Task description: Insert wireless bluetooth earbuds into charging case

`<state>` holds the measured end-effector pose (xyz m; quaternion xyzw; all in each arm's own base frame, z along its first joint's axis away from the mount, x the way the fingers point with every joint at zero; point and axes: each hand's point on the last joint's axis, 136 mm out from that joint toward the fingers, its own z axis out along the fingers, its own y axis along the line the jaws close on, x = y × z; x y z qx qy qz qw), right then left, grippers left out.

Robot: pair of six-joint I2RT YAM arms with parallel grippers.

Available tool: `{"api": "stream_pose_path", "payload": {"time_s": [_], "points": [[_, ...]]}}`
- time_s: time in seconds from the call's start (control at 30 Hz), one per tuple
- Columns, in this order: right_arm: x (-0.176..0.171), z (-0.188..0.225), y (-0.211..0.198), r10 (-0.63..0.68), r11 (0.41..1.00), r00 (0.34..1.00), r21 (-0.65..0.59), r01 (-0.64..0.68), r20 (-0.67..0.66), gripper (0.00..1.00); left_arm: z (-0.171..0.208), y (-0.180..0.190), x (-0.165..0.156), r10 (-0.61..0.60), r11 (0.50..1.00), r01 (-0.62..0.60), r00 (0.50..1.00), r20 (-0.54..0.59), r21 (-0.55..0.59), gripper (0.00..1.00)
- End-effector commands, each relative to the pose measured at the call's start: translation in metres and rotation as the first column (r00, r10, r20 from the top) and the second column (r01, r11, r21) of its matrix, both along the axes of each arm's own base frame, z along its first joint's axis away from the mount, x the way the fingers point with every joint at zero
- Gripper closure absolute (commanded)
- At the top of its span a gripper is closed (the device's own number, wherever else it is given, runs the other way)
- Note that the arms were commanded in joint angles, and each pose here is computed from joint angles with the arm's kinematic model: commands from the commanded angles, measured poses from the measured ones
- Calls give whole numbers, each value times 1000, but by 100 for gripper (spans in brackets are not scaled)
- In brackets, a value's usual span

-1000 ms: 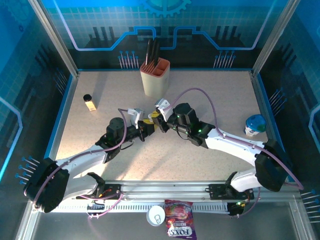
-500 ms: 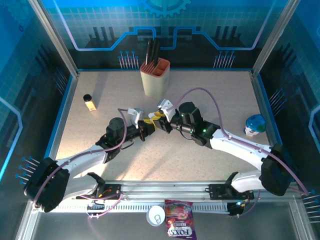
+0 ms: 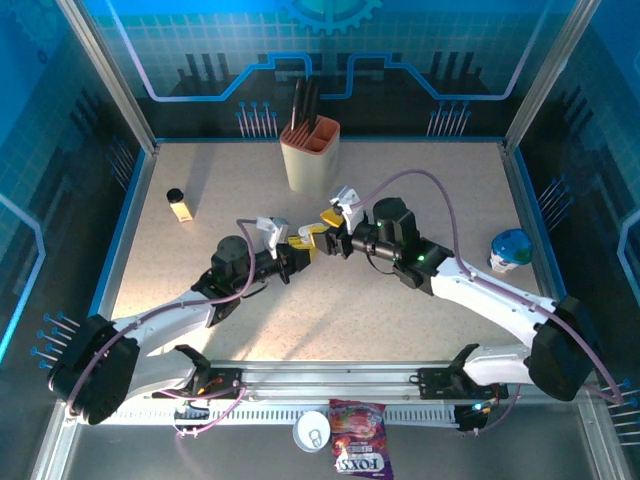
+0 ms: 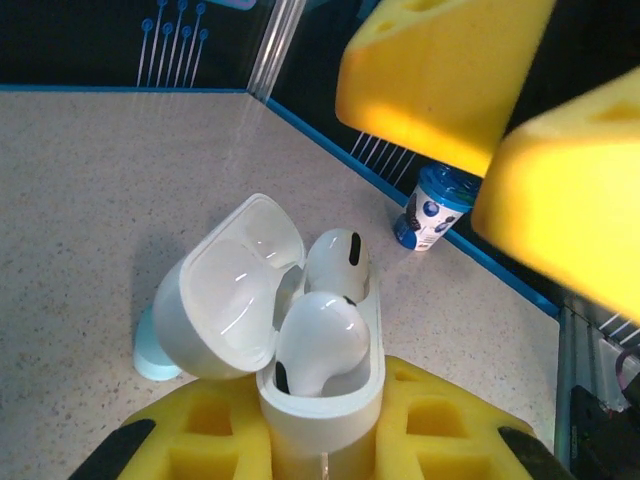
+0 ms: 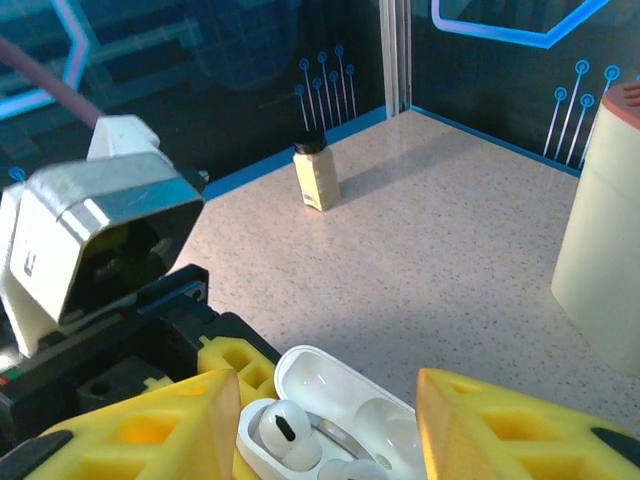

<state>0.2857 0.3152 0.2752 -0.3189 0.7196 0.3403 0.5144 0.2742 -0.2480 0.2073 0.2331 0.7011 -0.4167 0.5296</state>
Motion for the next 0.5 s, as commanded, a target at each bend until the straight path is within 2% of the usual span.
{"api": "stream_pose_path", "payload": {"time_s": [0.0,0.17,0.33,0.47], "points": [[2,24,-14,-32,996,999,88,32,-2,47,5,-1,-10,-54,997,41,974,218,65,100],[16,7,-31,-91,994,986,44,98,-136,37,0,-5,-17,-126,985,68,913,387,160,100],[20,-8,-31,-71,997,969,13,77,-235,34,-7,-7,-16,-163,972,63,871,464,225,100],[20,-25,-25,-52,997,951,-61,35,-304,32,-13,-6,-13,-166,964,35,851,498,263,100]]}}
